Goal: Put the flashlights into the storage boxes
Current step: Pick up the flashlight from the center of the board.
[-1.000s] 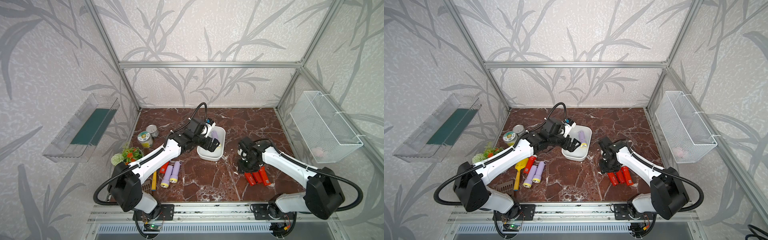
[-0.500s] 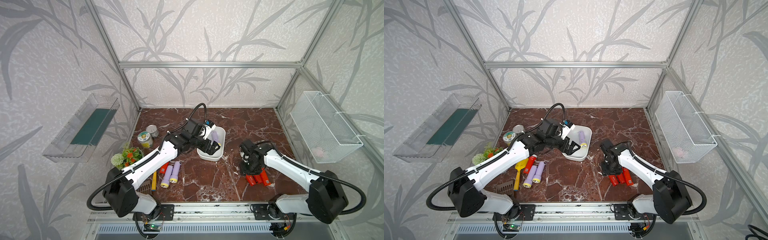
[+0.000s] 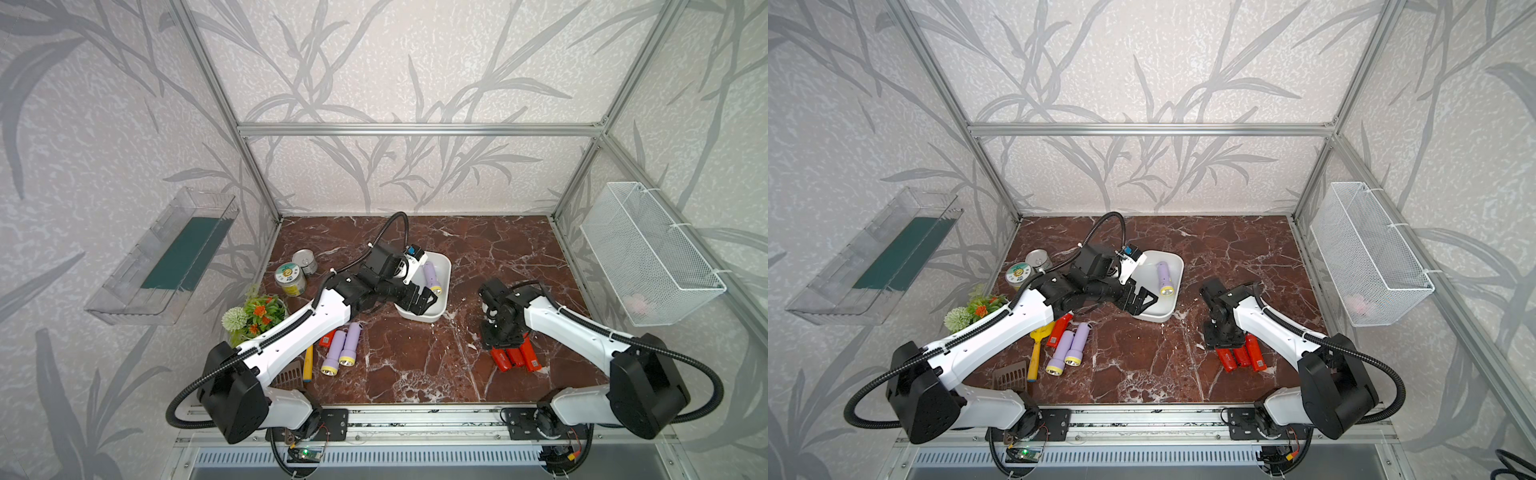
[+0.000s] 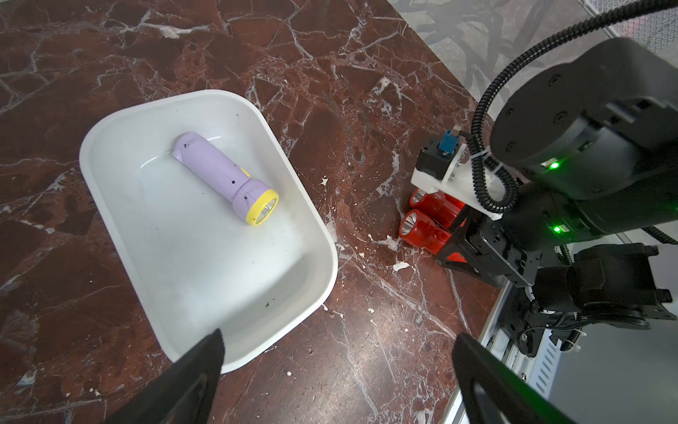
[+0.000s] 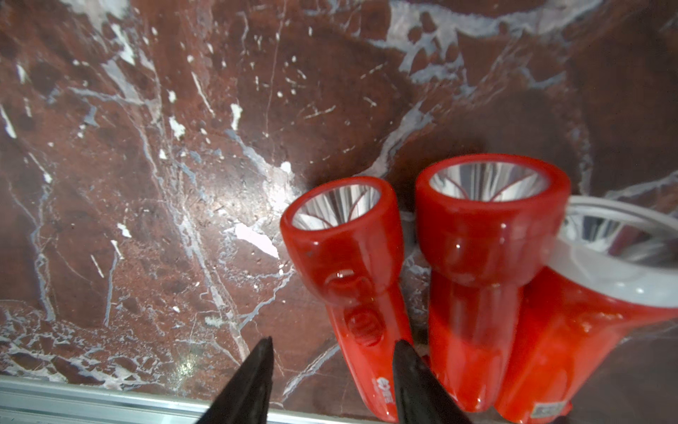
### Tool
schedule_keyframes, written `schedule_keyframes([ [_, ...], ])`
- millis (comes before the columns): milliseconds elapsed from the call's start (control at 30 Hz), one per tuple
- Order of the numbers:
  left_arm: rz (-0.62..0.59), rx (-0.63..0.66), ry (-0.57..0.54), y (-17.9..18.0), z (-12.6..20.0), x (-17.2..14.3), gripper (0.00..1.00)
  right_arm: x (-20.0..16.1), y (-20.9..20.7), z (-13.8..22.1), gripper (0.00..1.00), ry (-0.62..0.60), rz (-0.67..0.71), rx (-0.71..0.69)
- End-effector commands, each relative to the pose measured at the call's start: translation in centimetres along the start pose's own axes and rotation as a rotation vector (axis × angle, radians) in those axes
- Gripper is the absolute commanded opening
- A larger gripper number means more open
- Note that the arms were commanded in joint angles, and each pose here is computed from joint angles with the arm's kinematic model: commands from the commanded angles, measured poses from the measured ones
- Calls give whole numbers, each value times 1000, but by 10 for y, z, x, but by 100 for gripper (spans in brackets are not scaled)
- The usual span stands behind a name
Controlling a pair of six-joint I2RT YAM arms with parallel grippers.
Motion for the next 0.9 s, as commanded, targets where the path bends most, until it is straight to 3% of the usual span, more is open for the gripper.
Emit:
schedule_keyframes([
  [0,-2,18,-19,-1,7,0,99,1,-6,-8,54,4,-14,-26],
  [433,9,45,-16,0,14,-3,99,-6,-5,-24,53,45,-31,-10],
  [867,3,74,3,3,20,-7,99,-2,-2,-36,41,70,-41,-22],
])
Point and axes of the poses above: each gripper's point midway between its finger pads, its own z axis back along the fingers, its own y axis along the line the jaws close on, x = y × z, the point moved 2 cm from there along z, back along the fingers, and after that the axes turned 11 degrees about -z, right-handed, at the moved point
